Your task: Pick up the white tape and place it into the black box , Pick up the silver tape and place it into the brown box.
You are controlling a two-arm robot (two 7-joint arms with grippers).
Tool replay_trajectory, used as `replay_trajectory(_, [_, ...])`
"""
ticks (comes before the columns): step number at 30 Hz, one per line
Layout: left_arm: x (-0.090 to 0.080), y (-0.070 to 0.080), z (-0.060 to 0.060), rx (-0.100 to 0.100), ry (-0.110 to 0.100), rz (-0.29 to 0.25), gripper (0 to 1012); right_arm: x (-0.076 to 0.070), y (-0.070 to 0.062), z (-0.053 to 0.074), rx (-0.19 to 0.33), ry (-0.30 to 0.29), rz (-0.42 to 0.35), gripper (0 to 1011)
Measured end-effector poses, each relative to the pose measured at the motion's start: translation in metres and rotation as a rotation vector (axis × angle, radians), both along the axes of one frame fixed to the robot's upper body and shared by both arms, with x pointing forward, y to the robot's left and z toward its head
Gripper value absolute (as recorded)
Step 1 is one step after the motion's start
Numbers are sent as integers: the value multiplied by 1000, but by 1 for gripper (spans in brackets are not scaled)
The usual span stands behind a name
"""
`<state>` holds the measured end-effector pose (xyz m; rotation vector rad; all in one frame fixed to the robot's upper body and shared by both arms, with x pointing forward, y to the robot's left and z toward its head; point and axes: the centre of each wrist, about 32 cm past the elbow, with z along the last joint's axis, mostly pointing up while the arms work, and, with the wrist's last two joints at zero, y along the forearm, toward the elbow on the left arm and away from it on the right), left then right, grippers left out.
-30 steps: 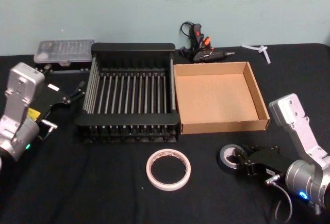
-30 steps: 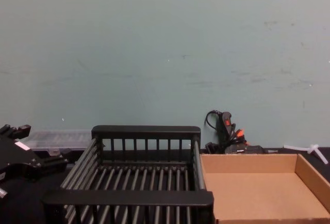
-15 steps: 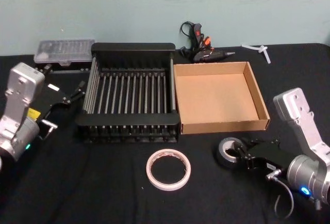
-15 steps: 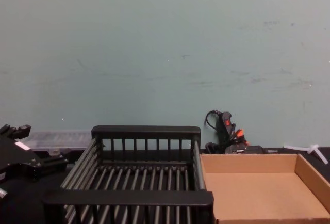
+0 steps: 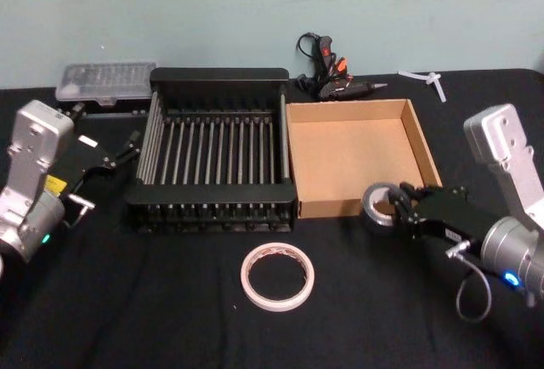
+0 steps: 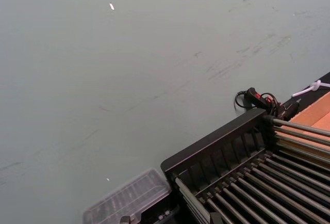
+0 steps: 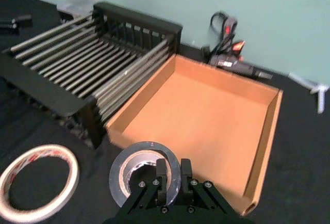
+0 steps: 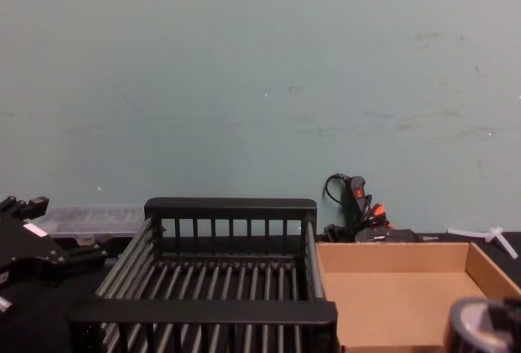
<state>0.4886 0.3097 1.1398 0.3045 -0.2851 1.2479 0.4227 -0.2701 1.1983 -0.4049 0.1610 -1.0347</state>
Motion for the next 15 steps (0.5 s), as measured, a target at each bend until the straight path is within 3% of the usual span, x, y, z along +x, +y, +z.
replay_trajectory(15, [0, 0, 0, 0, 0, 0, 1001, 39, -5, 13, -47, -125, -11, 161])
